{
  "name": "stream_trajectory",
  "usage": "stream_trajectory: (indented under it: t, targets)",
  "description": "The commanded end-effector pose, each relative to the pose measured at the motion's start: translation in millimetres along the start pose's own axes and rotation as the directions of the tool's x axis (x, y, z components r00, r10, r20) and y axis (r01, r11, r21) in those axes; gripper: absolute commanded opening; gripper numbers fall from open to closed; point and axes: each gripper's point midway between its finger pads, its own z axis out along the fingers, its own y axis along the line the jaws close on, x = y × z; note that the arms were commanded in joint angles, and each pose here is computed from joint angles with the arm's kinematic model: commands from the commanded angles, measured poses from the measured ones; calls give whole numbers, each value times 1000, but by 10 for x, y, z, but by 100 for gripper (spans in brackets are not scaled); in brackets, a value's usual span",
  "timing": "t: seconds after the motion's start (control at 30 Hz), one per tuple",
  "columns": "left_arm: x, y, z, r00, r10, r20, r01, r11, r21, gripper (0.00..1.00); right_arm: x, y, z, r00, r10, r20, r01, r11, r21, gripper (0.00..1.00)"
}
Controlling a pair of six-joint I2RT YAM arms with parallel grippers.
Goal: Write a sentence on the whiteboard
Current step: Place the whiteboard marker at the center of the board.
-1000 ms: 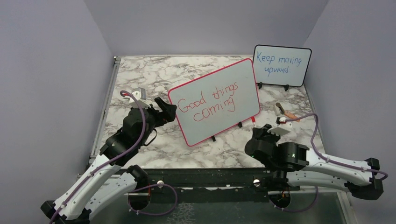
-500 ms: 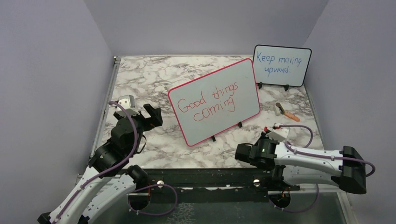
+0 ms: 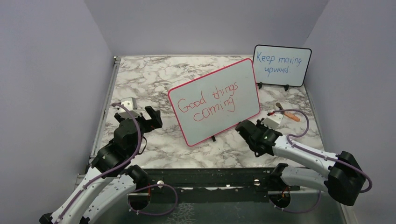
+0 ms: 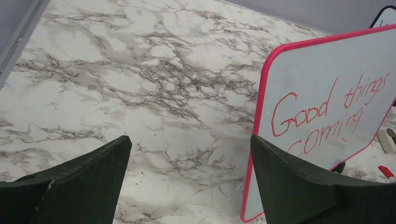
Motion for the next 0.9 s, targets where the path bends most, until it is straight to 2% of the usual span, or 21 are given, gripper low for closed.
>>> stream_trajectory:
  t: [0.0, 0.17, 0.3, 0.37, 0.57, 0.73, 0.87]
  targets:
    - [-46, 62, 13, 1000, 1, 29, 0, 1000, -19, 96, 108, 122, 232, 998, -16, -66, 14, 1000, -27, 1]
    - [-24, 83, 54, 1000, 3, 18, -3, 1000, -24, 97, 243, 35, 370, 992, -3, -124, 7, 999, 34, 3]
    - [-26, 120, 97, 1000, -4, 16, 4, 1000, -31, 97, 341, -14, 390, 984, 17, -175, -4, 997, 76, 12]
    - [-33, 144, 120, 1000, -11, 18, 12, 999, -31, 97, 384, -40, 379, 981, 30, -192, -12, 996, 93, 20]
    - [-36, 175, 177, 999, -33, 13, 34, 999, -14, 97, 492, -111, 339, 972, 66, -227, -44, 994, 101, 30]
    - [-49, 176, 164, 999, -30, 19, 31, 1000, -7, 97, 335, -102, 263, 975, 87, -207, -75, 995, 68, 48]
    - [-99, 153, 121, 999, -17, 34, 16, 1000, 15, 98, 1, -93, 152, 985, 81, -151, -79, 997, 21, 58]
